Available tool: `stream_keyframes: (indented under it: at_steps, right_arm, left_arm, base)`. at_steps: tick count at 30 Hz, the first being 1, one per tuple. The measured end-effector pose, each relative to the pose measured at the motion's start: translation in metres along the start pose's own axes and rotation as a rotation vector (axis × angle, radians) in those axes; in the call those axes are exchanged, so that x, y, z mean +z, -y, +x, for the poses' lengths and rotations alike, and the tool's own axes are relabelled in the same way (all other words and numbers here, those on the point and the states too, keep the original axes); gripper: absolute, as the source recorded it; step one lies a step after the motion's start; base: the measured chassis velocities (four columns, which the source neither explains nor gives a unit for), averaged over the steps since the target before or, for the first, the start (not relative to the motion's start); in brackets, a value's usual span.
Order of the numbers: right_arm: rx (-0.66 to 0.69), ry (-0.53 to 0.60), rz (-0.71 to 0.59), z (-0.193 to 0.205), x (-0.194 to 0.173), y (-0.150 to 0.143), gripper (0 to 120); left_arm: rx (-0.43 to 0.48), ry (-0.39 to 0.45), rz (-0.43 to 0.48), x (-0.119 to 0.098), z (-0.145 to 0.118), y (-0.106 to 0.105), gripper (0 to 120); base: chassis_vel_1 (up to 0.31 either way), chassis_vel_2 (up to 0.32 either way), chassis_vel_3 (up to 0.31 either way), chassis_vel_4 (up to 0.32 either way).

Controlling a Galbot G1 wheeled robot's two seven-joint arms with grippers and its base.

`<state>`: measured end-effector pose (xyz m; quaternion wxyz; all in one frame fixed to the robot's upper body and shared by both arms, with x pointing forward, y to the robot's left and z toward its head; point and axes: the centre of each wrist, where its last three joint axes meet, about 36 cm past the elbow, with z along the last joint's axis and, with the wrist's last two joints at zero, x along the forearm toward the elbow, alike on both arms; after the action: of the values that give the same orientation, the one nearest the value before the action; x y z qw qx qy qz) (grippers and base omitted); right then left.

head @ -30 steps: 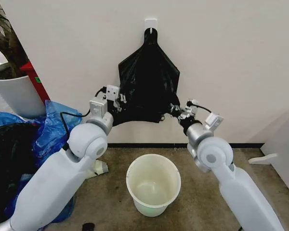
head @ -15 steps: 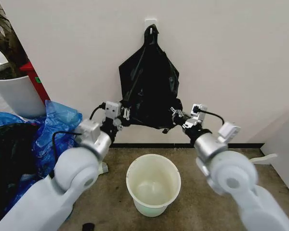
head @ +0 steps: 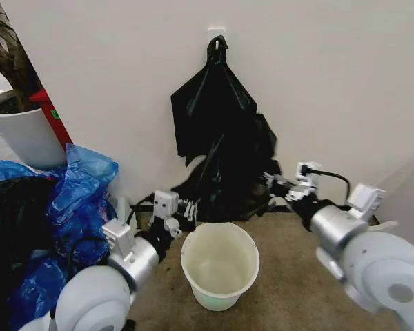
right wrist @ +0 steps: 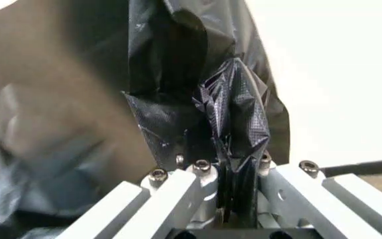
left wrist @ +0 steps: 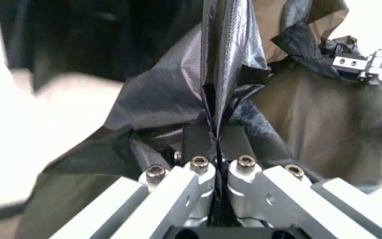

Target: Place the garbage bag over the trash bin.

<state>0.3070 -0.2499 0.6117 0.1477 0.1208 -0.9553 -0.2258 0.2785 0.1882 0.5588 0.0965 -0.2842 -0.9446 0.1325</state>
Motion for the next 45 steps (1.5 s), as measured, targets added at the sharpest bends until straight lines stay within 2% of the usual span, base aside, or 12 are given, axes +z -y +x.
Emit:
stream_keyframes:
  at_steps: [4,9,12,15,16,18,22,26,32,37,42,45]
  right_arm:
    - [0.023,-0.033,-0.035,0.004,0.002,0.009,0]
    - [-0.020,-0.038,-0.054,0.005,0.001,0.011,0]
    - [-0.141,0.065,-0.022,0.004,-0.020,0.006,0]
    - [-0.229,0.115,0.041,0.006,-0.038,0.003,0]
    - [-0.267,0.113,0.068,0.007,-0.042,0.003,0]
    - [-0.291,0.108,0.080,0.008,-0.045,0.004,0]
    - [-0.454,0.040,0.154,0.013,-0.054,0.007,0]
    - [-0.484,-0.043,0.211,0.012,-0.063,0.010,0]
    - [-0.419,-0.156,0.216,0.017,-0.077,0.002,0]
    - [-0.253,-0.190,0.114,0.020,-0.083,-0.001,0]
    - [-0.171,-0.197,0.040,0.023,-0.088,-0.001,0]
    - [-0.104,-0.275,-0.054,0.017,-0.072,0.003,0]
  left_arm:
    - [0.010,-0.012,0.025,0.003,-0.001,0.002,0]
    - [0.027,-0.004,0.037,0.001,-0.003,0.002,0]
    - [0.134,0.113,-0.016,-0.019,-0.010,-0.003,0]
    - [0.231,0.176,-0.091,-0.046,-0.026,-0.014,0]
    - [0.271,0.184,-0.111,-0.058,-0.032,-0.020,0]
    - [0.286,0.184,-0.119,-0.062,-0.034,-0.023,0]
    - [0.334,0.165,-0.201,-0.083,-0.045,-0.049,0]
    - [0.351,0.142,-0.211,-0.091,-0.041,-0.056,0]
    - [0.310,0.074,-0.180,-0.087,-0.021,-0.042,0]
    - [0.222,0.003,-0.129,-0.079,-0.003,-0.032,0]
    - [0.230,0.001,-0.068,-0.069,-0.004,-0.030,0]
    - [0.240,-0.016,-0.035,-0.062,-0.004,-0.028,0]
  base:
    - [0.000,0.000,0.000,0.000]
    - [0.000,0.000,0.000,0.000]
    - [0.000,0.000,0.000,0.000]
    - [0.000,0.000,0.000,0.000]
    - [0.000,0.000,0.000,0.000]
    - [0.000,0.000,0.000,0.000]
    - [0.000,0.000,0.000,0.000]
    - [0.000,0.000,0.000,0.000]
    - [0.000,0.000,0.000,0.000]
    - [0.000,0.000,0.000,0.000]
    - [0.000,0.000,0.000,0.000]
    - [0.000,0.000,0.000,0.000]
